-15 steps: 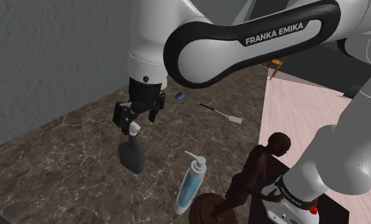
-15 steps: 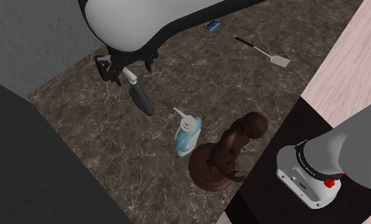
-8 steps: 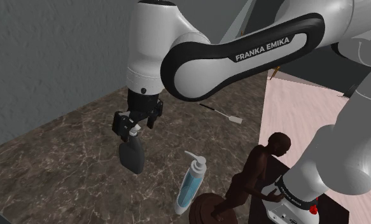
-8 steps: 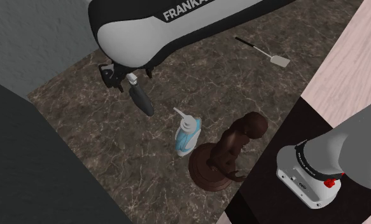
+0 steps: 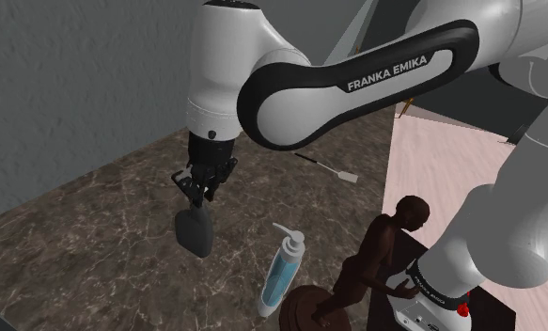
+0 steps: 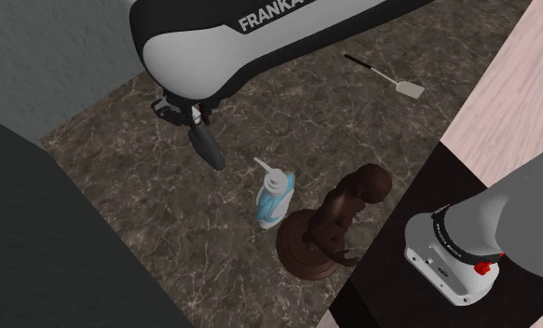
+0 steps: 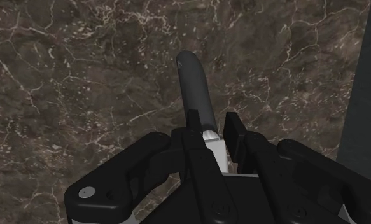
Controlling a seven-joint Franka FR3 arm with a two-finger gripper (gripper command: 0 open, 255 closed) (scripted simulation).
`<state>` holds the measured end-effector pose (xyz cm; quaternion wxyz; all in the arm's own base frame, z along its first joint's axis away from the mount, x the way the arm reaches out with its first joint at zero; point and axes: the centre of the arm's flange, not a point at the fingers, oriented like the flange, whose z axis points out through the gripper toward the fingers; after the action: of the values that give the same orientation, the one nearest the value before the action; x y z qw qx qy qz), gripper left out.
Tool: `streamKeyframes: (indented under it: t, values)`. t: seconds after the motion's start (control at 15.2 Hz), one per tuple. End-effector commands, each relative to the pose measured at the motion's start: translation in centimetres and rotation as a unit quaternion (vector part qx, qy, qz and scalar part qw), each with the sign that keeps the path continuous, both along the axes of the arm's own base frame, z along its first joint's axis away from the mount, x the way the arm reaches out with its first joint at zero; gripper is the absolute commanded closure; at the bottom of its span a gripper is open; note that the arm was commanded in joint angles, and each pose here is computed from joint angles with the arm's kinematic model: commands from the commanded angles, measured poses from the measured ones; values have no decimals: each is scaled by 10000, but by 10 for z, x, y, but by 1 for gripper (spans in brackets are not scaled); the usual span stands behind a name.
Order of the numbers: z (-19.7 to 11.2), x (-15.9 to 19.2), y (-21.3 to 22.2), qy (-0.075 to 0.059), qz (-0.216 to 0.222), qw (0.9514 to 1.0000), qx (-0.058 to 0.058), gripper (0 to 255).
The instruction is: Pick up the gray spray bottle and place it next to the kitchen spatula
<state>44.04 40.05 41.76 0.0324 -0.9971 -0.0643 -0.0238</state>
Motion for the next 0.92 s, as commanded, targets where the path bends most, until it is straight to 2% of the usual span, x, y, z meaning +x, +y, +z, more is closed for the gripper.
streamKeyframes:
  t: [0.0,0.4,0.86]
  values:
    - [0,0,0,1,-1,10000,-2,255]
    - [0,0,0,1,-1,10000,-1,255]
    - [37,0,0,1,-1,10000,-1,255]
